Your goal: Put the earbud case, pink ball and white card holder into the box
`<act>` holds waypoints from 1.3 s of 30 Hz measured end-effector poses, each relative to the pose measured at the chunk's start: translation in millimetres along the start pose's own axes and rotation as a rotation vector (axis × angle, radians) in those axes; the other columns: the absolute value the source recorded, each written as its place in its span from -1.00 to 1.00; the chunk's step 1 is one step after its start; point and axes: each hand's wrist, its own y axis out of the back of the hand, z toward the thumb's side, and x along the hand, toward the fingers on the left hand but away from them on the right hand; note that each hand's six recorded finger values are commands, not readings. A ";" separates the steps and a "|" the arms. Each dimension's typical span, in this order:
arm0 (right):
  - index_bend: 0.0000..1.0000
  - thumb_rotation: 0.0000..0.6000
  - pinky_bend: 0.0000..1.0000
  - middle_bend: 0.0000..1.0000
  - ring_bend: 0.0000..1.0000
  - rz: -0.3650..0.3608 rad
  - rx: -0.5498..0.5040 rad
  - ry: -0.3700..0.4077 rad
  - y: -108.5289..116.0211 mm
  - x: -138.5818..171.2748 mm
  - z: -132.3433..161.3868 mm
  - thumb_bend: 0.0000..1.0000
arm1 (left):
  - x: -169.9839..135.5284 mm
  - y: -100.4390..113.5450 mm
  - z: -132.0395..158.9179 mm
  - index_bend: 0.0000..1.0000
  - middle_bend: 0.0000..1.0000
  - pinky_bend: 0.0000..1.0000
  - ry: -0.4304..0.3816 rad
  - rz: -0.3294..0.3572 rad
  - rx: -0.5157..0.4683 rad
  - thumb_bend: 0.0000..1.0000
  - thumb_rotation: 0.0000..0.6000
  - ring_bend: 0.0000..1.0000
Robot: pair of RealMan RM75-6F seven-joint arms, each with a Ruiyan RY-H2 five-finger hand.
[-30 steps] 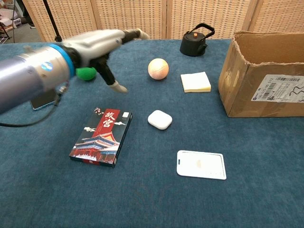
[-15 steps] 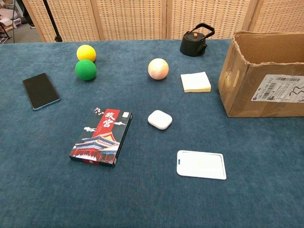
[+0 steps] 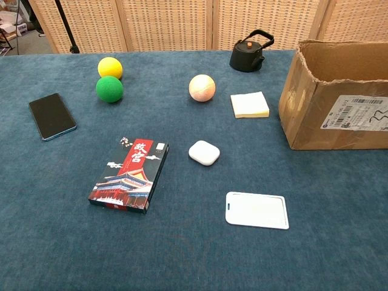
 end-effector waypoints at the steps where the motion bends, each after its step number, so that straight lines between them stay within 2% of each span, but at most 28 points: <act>1: -0.91 1.00 -1.00 -0.96 -1.00 0.031 0.005 0.033 -4.7 -12.8 10.7 -1.00 | -1.0 1.0 0.0 -1.00 -1.00 -1.00 -0.003 -0.006 -0.002 -1.00 1.00 -1.00; 4: -0.91 1.00 -1.00 -0.90 -1.00 0.106 0.020 0.094 -18.8 -43.5 34.8 -1.00 | -1.9 0.7 -0.4 -1.00 -1.00 -1.00 -0.003 -0.025 -0.006 -1.00 1.00 -1.00; 7: -0.91 1.00 -1.00 -0.84 -1.00 0.146 0.018 0.112 -31.2 -71.4 52.0 -1.00 | -2.3 1.9 -0.6 -1.00 -1.00 -1.00 -0.006 -0.025 -0.010 -1.00 1.00 -1.00; 16: -0.81 1.00 -1.00 -0.71 -1.00 0.233 -0.057 0.062 -80.5 -144.6 96.9 -1.00 | 1.1 5.0 -11.4 -1.00 -1.00 -1.00 0.021 -0.025 -0.017 -1.00 1.00 -1.00; 19: -0.78 1.00 -1.00 -0.60 -1.00 0.261 -0.045 0.027 -98.0 -161.4 105.6 -1.00 | 2.5 6.0 -14.8 -1.00 -1.00 -1.00 0.034 -0.023 -0.023 -1.00 1.00 -1.00; 23: -0.69 1.00 -1.00 -0.52 -1.00 0.299 -0.029 -0.043 -120.1 -174.6 103.5 -1.00 | 3.4 7.4 -16.8 -1.00 -1.00 -1.00 0.040 -0.021 -0.027 -1.00 1.00 -1.00; 28: -0.58 1.00 -1.00 -0.46 -1.00 0.336 -0.046 -0.114 -142.9 -181.7 97.6 -0.89 | 4.5 8.1 -18.8 -1.00 -1.00 -1.00 0.047 -0.021 -0.033 -1.00 1.00 -1.00; 39: -0.57 1.00 -1.00 -0.45 -1.00 0.389 -0.109 -0.183 -178.9 -182.8 95.0 -0.82 | 6.1 2.5 -17.5 -1.00 -1.00 -1.00 0.049 -0.041 -0.016 -1.00 1.00 -1.00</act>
